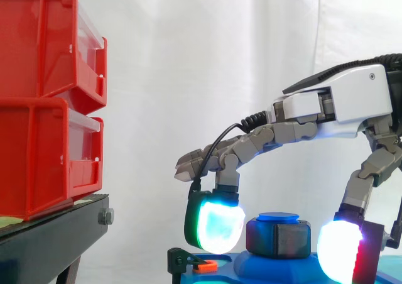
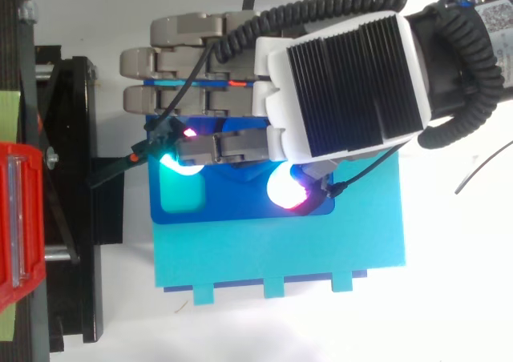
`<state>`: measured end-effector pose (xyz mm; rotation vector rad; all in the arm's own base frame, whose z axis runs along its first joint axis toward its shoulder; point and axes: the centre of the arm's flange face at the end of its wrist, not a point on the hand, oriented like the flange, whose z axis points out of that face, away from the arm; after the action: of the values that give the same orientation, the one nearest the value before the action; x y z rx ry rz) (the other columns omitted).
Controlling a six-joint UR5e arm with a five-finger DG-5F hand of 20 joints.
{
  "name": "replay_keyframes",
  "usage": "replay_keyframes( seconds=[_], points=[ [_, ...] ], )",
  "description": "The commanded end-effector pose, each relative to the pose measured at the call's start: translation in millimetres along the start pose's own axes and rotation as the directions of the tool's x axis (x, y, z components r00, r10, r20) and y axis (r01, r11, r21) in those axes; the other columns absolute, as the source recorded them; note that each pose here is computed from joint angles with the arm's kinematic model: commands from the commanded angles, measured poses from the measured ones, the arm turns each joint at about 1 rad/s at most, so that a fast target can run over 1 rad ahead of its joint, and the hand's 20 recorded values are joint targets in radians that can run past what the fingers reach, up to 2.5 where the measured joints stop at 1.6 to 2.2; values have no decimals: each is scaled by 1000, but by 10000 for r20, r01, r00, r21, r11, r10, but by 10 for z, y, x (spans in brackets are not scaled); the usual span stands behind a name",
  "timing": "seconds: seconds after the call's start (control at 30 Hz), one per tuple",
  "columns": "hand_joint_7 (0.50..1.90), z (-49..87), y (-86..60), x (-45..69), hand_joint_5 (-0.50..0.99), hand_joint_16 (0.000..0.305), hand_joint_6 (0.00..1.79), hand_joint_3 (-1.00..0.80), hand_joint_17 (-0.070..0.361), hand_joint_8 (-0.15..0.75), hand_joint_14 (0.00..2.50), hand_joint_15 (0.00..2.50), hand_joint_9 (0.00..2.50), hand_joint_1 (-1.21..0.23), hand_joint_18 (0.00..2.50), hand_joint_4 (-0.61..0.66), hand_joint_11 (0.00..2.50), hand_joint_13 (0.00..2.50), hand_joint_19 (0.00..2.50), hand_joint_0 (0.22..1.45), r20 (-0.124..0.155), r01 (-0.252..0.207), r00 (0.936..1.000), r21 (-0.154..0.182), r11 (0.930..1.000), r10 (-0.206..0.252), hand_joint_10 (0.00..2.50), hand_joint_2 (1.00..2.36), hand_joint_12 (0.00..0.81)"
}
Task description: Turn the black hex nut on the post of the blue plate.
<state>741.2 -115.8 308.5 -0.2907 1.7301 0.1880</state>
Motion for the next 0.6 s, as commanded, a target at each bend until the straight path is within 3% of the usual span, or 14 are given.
replay_keyframes(
  seconds=[0.0,0.3,0.57],
  points=[
    [880,-4,5,15,-207,55,503,-500,124,207,2,64,192,-828,0,176,14,25,206,451,2,-48,10000,-14,10000,48,0,1000,351],
    [964,-14,-13,26,-192,53,503,-500,119,205,2,63,202,-818,0,185,23,30,195,474,-56,-72,10000,-5,10000,72,0,1000,342],
    [1056,-28,-32,18,-179,51,502,-365,115,200,3,64,214,-767,0,181,29,29,205,498,-41,-73,10000,12,10000,73,0,1010,335]
  ],
)
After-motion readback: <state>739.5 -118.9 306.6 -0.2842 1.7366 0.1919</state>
